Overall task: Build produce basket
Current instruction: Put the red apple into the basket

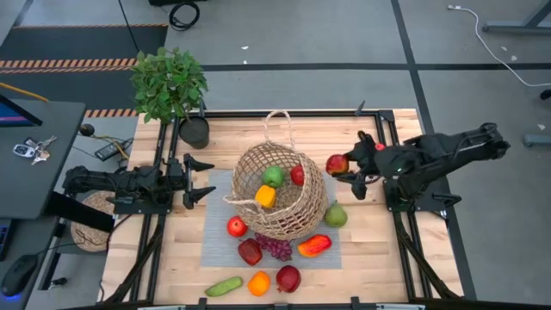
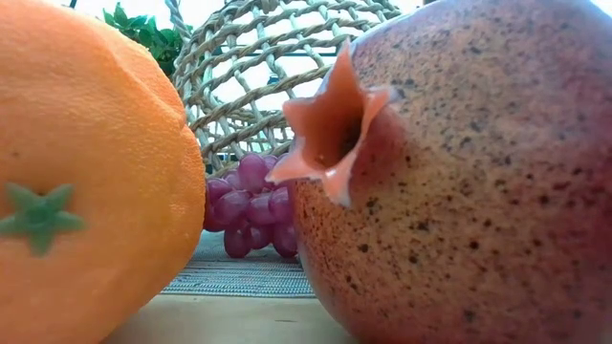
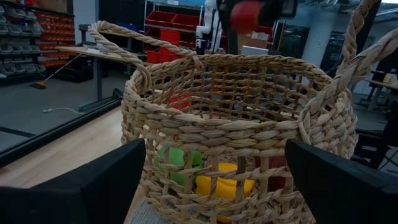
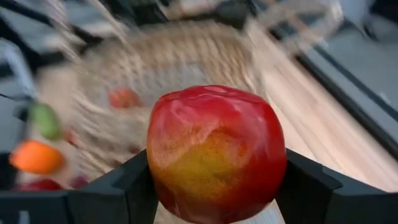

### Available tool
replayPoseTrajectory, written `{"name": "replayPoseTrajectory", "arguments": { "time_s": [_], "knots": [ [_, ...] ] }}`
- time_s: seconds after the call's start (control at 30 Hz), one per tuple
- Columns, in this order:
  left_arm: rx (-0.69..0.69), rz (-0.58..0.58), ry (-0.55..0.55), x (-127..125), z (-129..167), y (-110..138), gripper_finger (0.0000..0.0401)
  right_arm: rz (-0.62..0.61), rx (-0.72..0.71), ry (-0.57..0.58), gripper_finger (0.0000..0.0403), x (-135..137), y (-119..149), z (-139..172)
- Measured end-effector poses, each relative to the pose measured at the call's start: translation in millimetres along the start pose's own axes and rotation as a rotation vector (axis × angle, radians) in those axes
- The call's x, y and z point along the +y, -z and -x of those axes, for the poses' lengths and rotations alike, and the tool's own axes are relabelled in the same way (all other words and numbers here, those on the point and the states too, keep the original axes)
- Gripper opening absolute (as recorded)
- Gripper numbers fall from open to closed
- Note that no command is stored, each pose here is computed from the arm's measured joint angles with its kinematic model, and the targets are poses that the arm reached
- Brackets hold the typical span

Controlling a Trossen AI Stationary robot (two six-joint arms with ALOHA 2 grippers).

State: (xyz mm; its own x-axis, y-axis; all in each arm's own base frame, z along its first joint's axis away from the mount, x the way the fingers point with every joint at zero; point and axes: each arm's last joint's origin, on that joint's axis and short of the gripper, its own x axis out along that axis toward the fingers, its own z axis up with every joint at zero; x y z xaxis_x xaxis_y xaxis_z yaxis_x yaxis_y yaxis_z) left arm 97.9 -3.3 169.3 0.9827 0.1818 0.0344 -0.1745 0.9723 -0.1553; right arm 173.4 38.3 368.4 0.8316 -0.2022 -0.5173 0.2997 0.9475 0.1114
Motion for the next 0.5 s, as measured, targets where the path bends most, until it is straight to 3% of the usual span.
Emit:
{"name": "replayPoseTrajectory", "arguments": {
  "time_s": [0.33,0.5],
  "knots": [
    [0.0,0.0,0.0,0,0,0,0.0392,-0.002,-0.277,-0.145,0.0264,9,-42,23],
    [0.0,0.0,0.0,0,0,0,0.0392,0.164,-0.282,-0.127,0.0264,9,-41,22]
  ]
}}
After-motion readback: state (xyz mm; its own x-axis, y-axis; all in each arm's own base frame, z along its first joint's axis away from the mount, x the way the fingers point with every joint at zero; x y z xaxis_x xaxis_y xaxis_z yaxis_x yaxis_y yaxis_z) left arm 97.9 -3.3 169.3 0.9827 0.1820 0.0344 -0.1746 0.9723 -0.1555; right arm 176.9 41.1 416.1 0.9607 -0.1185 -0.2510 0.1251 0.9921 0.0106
